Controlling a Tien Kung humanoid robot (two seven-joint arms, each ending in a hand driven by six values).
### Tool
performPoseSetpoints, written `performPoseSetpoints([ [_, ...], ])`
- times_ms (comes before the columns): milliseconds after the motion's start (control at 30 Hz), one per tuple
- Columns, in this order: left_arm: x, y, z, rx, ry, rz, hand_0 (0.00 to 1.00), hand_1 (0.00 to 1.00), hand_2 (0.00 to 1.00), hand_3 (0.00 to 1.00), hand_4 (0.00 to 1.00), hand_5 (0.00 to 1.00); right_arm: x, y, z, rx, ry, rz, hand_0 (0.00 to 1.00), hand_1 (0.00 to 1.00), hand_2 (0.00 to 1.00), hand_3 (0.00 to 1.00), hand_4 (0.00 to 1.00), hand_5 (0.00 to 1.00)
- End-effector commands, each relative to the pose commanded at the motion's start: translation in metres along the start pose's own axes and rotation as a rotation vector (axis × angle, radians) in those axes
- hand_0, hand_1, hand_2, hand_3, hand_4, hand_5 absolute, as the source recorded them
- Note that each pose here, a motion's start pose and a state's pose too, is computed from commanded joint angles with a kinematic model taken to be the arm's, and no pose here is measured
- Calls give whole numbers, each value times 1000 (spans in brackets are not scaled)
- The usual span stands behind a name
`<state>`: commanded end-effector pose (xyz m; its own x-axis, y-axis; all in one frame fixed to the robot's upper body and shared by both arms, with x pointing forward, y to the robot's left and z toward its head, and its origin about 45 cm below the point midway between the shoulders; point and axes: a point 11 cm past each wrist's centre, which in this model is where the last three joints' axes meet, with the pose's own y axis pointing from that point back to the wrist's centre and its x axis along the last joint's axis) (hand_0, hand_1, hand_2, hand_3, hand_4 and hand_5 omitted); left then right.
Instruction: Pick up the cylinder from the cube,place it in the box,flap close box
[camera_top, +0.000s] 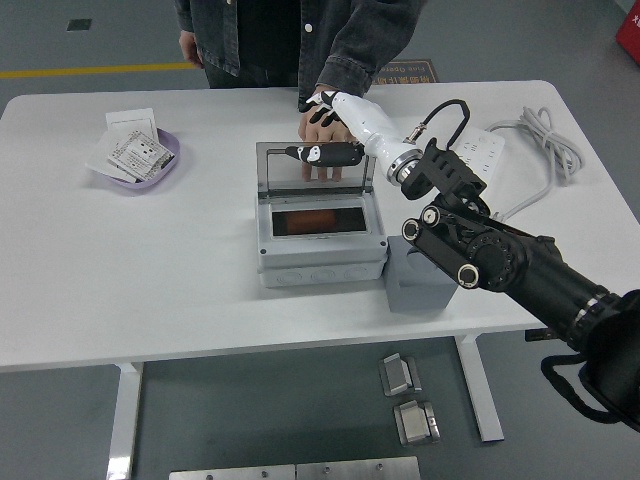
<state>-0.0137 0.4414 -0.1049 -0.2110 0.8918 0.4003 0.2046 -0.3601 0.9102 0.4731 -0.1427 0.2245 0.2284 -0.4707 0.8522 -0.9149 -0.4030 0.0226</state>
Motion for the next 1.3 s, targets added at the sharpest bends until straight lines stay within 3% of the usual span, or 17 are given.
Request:
performPoseSetpoints([
  [367, -1, 0, 0, -4, 2, -1, 701, 753, 706, 735, 715, 297, -11, 15, -5, 52, 15, -26, 703, 617, 668, 738, 926, 522],
  [967, -5, -1, -4, -4, 6, -10, 701, 751, 706, 736, 715, 296, -20, 64, -11, 132, -5, -53, 703, 612, 671, 744, 924, 535],
  [1300, -7, -1, -5, -5, 7, -13, 700, 751, 706, 736, 714, 293, -31, 84, -12, 143, -38, -70, 699, 611, 672, 743, 922, 540],
])
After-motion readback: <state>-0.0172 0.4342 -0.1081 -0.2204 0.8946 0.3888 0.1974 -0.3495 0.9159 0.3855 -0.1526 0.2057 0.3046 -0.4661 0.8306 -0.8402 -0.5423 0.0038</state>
